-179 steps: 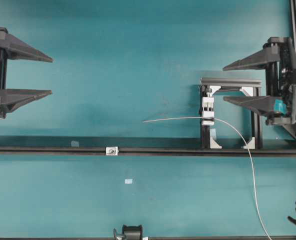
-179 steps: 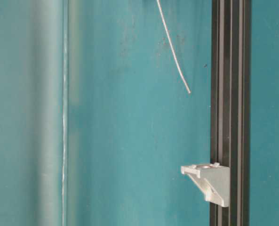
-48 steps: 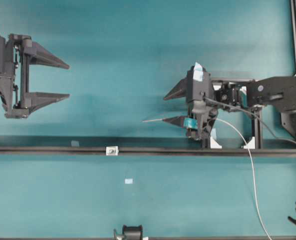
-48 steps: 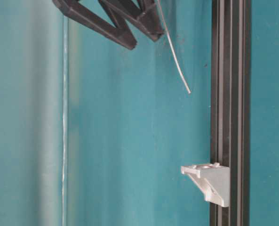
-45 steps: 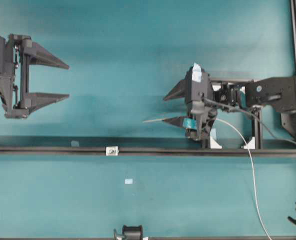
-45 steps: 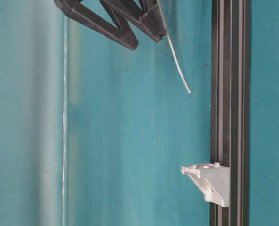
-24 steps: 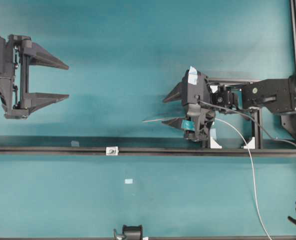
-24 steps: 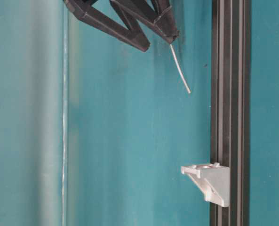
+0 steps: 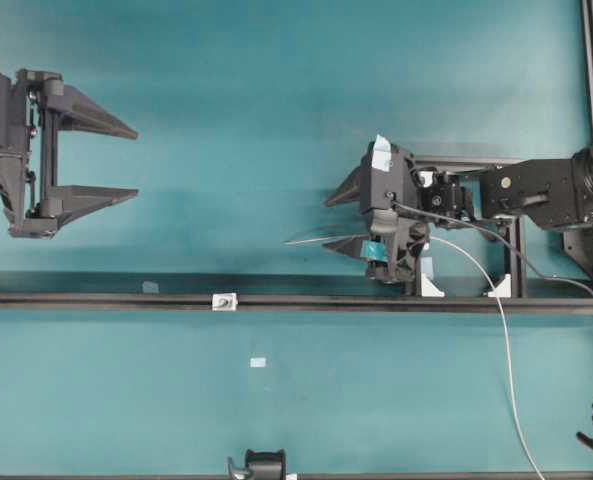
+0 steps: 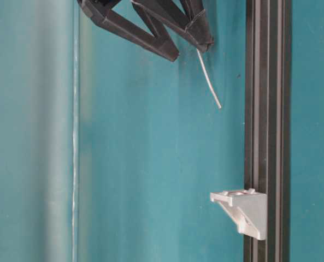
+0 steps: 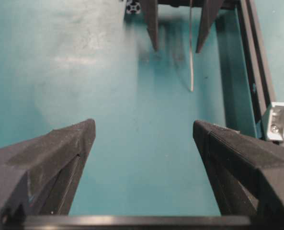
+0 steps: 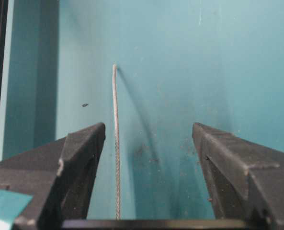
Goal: Insert the wire into the hole on the left side and pull it with the left arm.
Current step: 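Lower the right gripper and close it on the grey wire, then lift the wire with the right gripper and swing it toward the rail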
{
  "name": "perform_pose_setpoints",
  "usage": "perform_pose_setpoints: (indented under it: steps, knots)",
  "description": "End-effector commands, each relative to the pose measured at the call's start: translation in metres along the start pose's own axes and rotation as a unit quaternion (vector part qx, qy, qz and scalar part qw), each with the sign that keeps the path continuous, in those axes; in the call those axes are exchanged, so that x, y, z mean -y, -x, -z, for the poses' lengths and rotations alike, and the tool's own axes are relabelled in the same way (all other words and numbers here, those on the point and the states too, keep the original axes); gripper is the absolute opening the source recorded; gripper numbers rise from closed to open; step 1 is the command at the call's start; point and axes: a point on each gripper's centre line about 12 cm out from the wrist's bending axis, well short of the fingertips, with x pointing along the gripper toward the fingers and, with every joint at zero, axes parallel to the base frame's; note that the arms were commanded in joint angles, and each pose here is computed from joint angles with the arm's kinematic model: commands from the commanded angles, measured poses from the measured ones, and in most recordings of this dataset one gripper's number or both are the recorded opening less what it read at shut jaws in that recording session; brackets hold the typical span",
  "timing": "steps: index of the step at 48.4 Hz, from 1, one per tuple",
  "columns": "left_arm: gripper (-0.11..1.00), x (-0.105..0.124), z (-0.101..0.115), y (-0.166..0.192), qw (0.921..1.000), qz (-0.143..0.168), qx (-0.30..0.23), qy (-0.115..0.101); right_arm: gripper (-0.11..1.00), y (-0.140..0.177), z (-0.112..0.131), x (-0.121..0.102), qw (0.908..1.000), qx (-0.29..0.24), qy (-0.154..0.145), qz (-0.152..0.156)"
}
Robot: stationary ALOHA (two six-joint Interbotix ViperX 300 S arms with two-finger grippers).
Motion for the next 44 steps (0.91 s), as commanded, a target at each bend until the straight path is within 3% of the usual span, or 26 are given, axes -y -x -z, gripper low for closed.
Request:
perform_pose_setpoints:
  steps: [1, 13, 24, 44]
  knots:
    - [0.7, -0.0008, -0.005, -0.0001, 1.0, -0.002, 0.008, 0.003, 0.74, 0.0008, -0.0096, -0.0033, 0.9999, 0.016, 0.0, -0.005]
    - [0.7, -0.0008, -0.005, -0.0001, 1.0, -0.002, 0.008, 0.003, 0.44, 0.0007, -0.01, -0.0034, 0.9999, 0.016, 0.0, -0.005]
    - [0.7, -0.0008, -0.005, -0.0001, 1.0, -0.002, 0.008, 0.003, 0.04, 0.0005, -0.009, -0.0037, 0.9999, 0.015, 0.002, -0.006]
    - [0.7, -0.0008, -0.0047, 0.0002, 1.0, -0.002, 0.008, 0.004, 0.01, 0.0006, -0.0103, -0.0034, 0.9999, 0.015, 0.0, -0.005]
